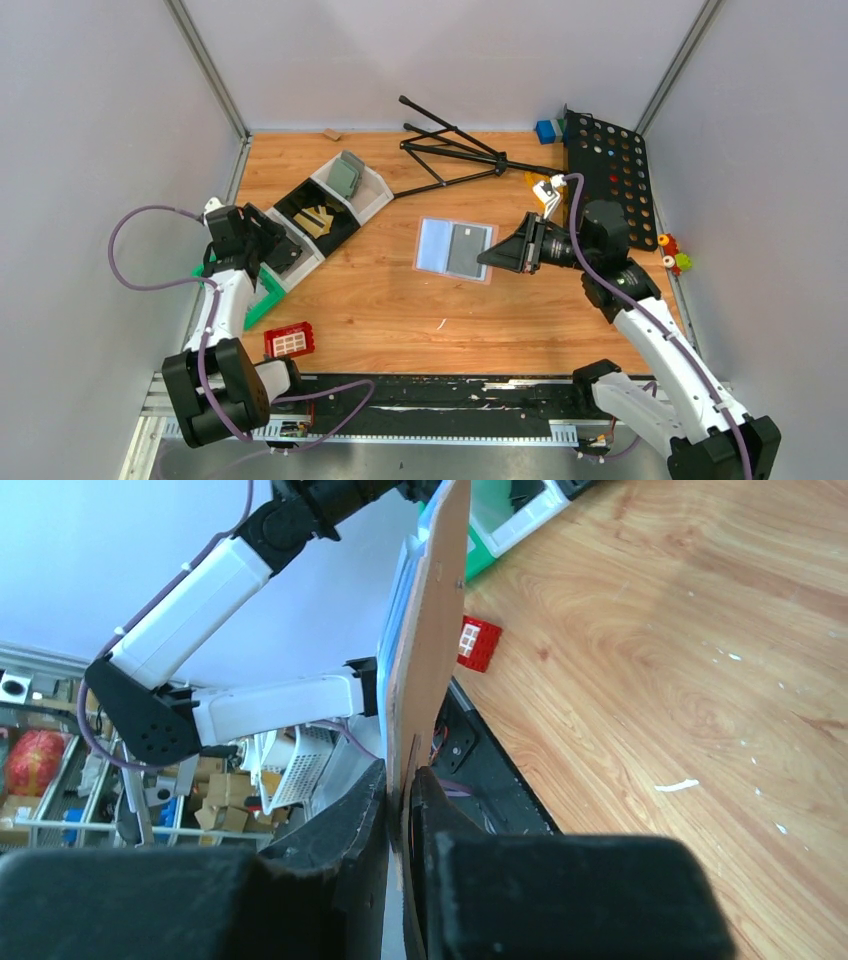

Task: Take the credit cards out of the card holder
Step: Place the credit card in the storage box, then remove the credit card from the card holder.

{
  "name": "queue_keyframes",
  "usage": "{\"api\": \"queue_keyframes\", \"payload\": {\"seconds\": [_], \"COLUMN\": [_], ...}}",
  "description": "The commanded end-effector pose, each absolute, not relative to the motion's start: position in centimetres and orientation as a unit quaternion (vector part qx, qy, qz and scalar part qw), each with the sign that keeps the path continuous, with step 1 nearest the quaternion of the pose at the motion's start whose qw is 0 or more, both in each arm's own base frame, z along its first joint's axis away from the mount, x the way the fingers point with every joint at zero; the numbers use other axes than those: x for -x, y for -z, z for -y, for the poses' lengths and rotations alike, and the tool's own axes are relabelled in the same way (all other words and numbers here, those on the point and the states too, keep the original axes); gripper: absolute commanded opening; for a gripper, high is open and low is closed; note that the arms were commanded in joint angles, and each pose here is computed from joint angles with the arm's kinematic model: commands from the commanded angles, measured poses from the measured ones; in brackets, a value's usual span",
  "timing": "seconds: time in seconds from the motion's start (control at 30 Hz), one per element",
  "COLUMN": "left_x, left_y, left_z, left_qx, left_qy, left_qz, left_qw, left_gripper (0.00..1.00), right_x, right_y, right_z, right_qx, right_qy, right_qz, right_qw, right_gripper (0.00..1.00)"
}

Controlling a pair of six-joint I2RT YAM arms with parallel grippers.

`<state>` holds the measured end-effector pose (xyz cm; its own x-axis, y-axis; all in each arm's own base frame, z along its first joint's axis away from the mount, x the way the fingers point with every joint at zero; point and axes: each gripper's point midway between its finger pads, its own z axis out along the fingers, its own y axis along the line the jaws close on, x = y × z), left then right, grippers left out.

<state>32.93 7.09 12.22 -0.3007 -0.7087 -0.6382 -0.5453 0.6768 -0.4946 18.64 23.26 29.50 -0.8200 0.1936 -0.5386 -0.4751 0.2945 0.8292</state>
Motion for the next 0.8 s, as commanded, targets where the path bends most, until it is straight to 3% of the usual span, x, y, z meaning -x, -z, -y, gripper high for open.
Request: {"api": "queue_keyframes", "payload": {"seconds": [0.0,0.33,0.47,0.77], "left_x": [-33.6,-33.4,-32.0,-28.6], "left_y": [-13.3,-14.4,-15.6,-18.1], "left_z": [-7.1,-4.8,-3.7,2.5], "left_qx": [0.385,0.358,0.338,0.236], "left_qy": [0.107,0.160,0.173,0.260], "left_qz": [-0.787,-0.797,-0.801,-0.821], "left_qw": [0.470,0.459,0.463,0.450], "left_gripper": [0.74,0.74,0.75,0.74], "right_x": [-19.8,-20.9,-21.1,-20.7], "right_y": [-27.6,-24.2,-23.3,-22.5], "right_z": [-22.4,-20.9,-20.0,-20.1], "right_qx": [0.050,0.029,0.050,0.053], "right_qy": [-0.591,-0.572,-0.519,-0.520], "right_qz": [-0.757,-0.774,-0.807,-0.805], "right_qw": [0.274,0.268,0.276,0.280], "right_gripper": [0.00,0.00,0.01,0.00]}}
